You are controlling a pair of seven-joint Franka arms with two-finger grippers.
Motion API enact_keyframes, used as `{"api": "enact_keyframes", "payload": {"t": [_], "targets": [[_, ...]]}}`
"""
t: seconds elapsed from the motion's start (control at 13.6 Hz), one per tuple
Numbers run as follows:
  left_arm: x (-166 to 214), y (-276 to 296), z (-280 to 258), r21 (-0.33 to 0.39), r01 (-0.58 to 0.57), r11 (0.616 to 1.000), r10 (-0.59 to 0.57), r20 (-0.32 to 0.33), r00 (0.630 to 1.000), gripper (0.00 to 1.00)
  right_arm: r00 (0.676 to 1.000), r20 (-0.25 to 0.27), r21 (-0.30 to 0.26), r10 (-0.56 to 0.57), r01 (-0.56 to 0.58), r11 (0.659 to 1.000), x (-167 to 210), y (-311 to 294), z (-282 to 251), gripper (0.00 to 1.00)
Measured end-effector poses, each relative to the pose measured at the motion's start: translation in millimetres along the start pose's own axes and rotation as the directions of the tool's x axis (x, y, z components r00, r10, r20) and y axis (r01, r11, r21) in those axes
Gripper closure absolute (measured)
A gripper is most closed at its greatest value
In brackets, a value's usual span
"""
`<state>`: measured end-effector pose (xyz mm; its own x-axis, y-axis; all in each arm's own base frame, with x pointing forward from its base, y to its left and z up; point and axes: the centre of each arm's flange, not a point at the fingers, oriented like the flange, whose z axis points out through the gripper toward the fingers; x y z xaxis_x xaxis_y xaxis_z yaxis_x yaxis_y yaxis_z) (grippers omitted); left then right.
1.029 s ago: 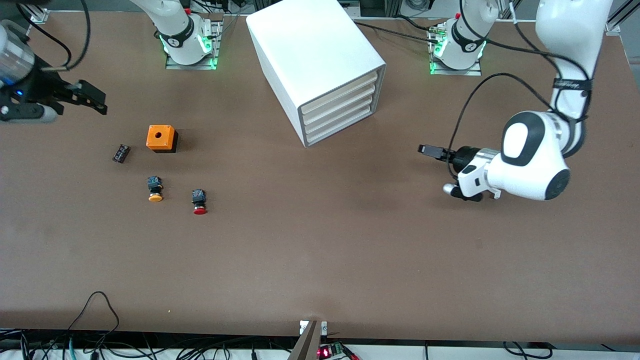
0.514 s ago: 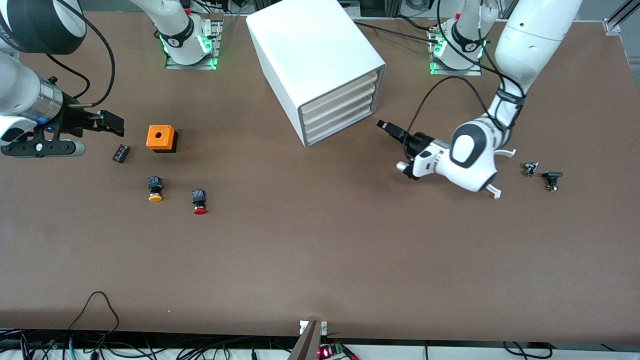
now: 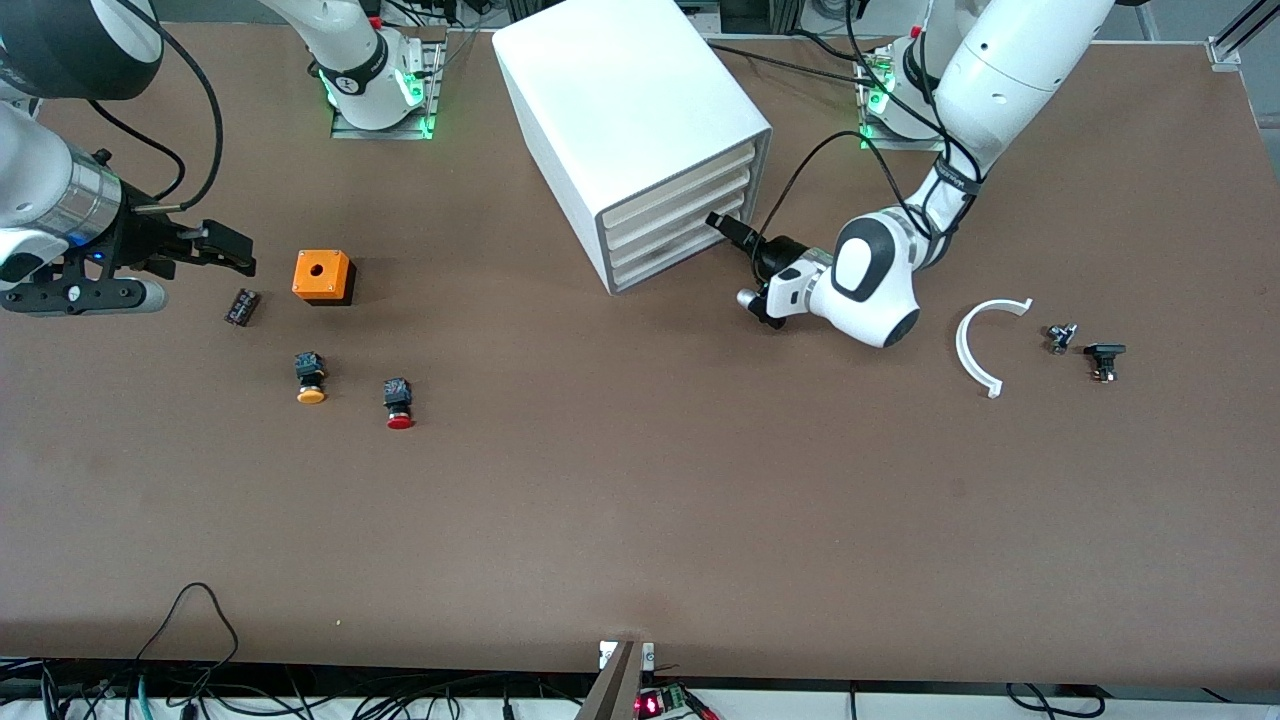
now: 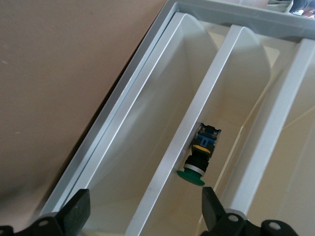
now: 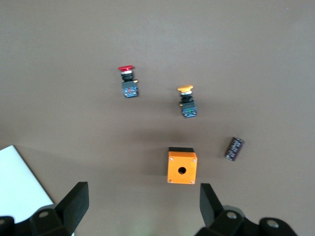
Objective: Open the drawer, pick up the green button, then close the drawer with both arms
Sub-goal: 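Pull the cabinet drawer open with the left gripper while the right gripper approaches, then reach the right gripper into the open drawer while the left gripper withdraws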
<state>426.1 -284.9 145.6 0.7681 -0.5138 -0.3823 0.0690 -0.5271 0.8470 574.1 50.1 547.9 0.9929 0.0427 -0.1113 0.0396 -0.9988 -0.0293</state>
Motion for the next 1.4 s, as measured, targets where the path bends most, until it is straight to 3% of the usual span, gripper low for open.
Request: {"api": "enact_keyframes", "payload": {"t": [0.29,0.73,0.81,1.03,1.18,1.4], "targets": [[-5.4,-3.8,22.2,-0.02,0.02,1.0,-0.019,0.012,1.0,0.09,0.999,0.002,0.036,-0.035,0.034,0.999,7.5,-25.9,11.9,0.0],[-6.2,-5.0,31.6,-0.034,0.02,0.999,-0.019,0.027,0.999,0.74,0.994,0.023,0.024,-0.11,0.109,0.994,7.5,-74.2,26.2,0.0],[-5.5,-3.5,30.8,-0.046,0.012,0.999,-0.011,0.022,1.0,0.79,0.993,0.026,0.023,-0.115,0.114,0.993,11.0,-78.0,32.1,0.0],[0.3,-9.6,5.4,-0.049,0.003,0.999,-0.004,-0.026,1.0,0.84,0.985,0.011,0.012,-0.174,0.174,0.985,21.9,-118.0,51.3,0.0],[7.2,-19.9,-39.4,-0.046,-0.005,0.999,0.0,-0.102,0.995,0.85,0.974,-0.001,0.005,-0.228,0.228,0.974,23.9,-155.0,60.0,0.0],[18.5,-29.0,-106.7,-0.015,-0.008,1.0,0.004,-0.23,0.973,0.85,0.952,-0.071,0.019,-0.296,0.298,0.954,25.3,-196.4,56.2,0.0]]}}
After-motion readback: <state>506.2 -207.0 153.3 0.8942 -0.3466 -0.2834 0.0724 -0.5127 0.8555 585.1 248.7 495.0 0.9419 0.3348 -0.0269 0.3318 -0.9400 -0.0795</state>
